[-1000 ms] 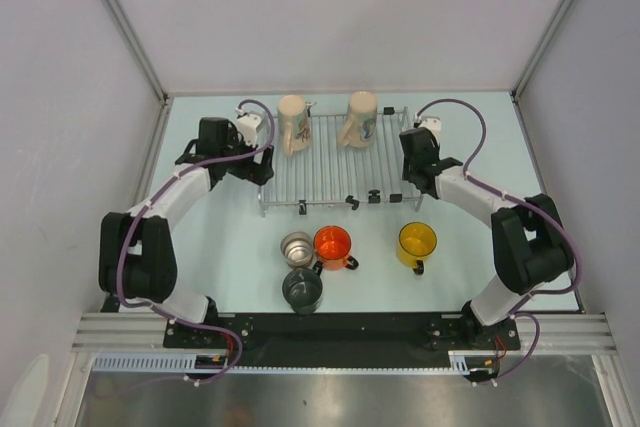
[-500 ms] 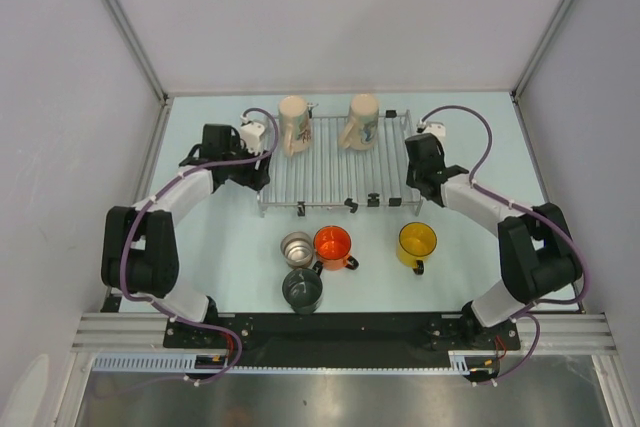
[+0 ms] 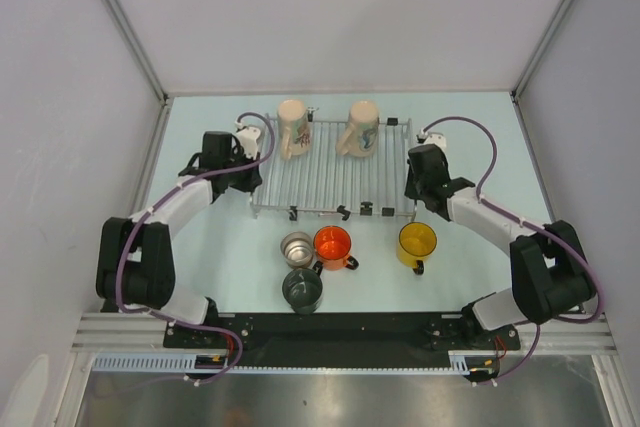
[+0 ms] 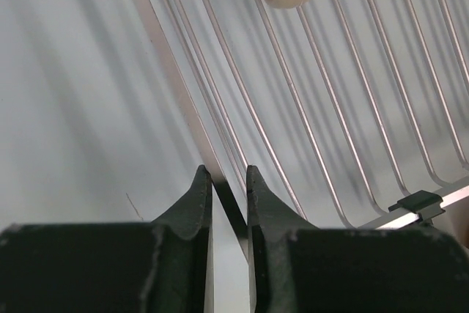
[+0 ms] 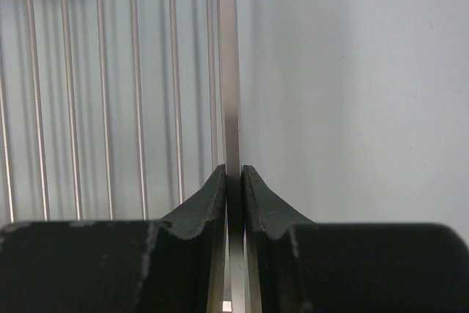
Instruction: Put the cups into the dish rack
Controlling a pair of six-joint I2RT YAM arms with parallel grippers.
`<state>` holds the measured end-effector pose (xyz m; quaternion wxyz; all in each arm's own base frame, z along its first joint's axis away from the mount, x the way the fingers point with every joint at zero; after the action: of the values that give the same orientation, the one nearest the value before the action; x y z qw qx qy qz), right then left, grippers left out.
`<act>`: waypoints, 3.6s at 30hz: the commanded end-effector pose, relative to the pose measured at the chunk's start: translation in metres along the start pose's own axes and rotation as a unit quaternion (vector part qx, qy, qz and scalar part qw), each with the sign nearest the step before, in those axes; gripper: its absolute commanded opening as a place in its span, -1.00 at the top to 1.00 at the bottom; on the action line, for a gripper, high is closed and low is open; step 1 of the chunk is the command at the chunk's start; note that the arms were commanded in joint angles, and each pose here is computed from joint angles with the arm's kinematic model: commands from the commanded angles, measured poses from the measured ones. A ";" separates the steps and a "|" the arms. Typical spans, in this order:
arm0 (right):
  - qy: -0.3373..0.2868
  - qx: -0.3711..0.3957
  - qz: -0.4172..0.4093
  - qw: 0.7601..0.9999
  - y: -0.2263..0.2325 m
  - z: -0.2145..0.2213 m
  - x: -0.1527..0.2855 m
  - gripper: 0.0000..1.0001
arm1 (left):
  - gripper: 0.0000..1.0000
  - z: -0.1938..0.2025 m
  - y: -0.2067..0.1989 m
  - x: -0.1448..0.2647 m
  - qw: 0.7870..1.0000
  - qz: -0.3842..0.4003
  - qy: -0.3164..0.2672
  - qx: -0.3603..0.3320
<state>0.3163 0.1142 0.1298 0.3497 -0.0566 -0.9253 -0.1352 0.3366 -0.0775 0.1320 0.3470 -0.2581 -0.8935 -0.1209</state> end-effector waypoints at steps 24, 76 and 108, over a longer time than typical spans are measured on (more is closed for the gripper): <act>-0.051 -0.036 0.065 0.996 -0.048 0.003 0.045 0.01 | -0.21 0.029 -0.089 0.071 0.982 0.111 -0.011 -0.152; 0.066 0.343 -0.240 0.906 0.146 0.193 0.173 -0.60 | -0.61 -0.006 -0.095 0.135 0.980 0.084 -0.111 -0.145; -0.008 0.103 -0.495 0.863 0.136 0.069 0.279 1.00 | -0.96 -0.051 -0.111 0.173 0.966 0.146 -0.176 -0.119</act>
<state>0.0885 0.2734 0.2421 0.3212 0.3964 -0.8569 -0.0734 0.2046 -0.1149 0.2564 0.1980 -0.3997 -0.8804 -0.1611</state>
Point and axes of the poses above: each gripper's point midway between its finger pads, its own x axis back along the fingers, its own y axis along the line the jaws close on, z = x × y, the point moved 6 cm from there along x, back along the fingers, and after that the axes turned 10 degrees about -x, right-handed, at the moved point
